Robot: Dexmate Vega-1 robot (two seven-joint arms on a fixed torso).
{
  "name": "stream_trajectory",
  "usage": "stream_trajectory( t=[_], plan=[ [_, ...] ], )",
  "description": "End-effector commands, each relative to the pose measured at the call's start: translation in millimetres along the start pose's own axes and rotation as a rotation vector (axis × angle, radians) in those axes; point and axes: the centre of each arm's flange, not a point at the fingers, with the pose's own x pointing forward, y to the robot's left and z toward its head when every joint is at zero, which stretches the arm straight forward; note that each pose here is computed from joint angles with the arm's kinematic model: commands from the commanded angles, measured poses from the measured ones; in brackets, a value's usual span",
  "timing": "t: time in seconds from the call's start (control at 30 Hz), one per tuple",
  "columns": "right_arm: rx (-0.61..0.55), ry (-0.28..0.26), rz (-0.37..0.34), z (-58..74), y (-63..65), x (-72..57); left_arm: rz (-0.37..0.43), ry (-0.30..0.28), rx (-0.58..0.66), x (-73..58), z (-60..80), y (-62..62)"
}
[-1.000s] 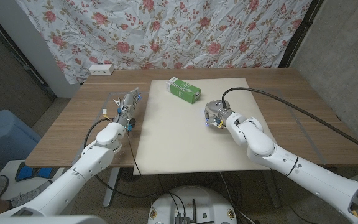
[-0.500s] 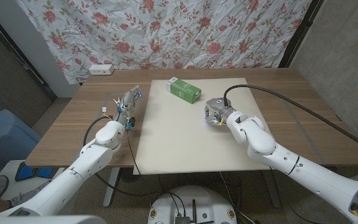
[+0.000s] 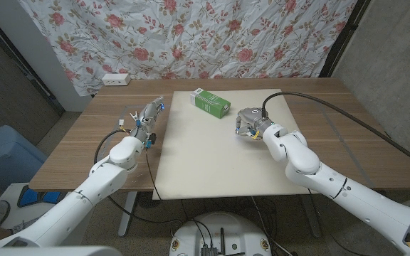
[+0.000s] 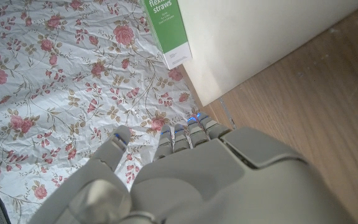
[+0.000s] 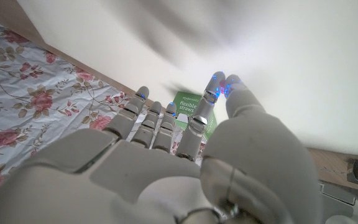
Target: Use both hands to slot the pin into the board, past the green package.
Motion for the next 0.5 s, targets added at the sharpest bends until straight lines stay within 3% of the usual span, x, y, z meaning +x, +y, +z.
stream_trajectory(
  t=[0.03, 0.5],
  plan=[
    [0.095, 0.022, -0.032, -11.5, -7.9, -4.9, -0.042, 0.001, 0.059, -4.7, 7.5, -10.2],
    [0.26, 0.027, -0.102, -27.3, -6.3, -9.0, -0.092, -0.01, 0.211, -8.5, 19.1, -22.7]
  ],
)
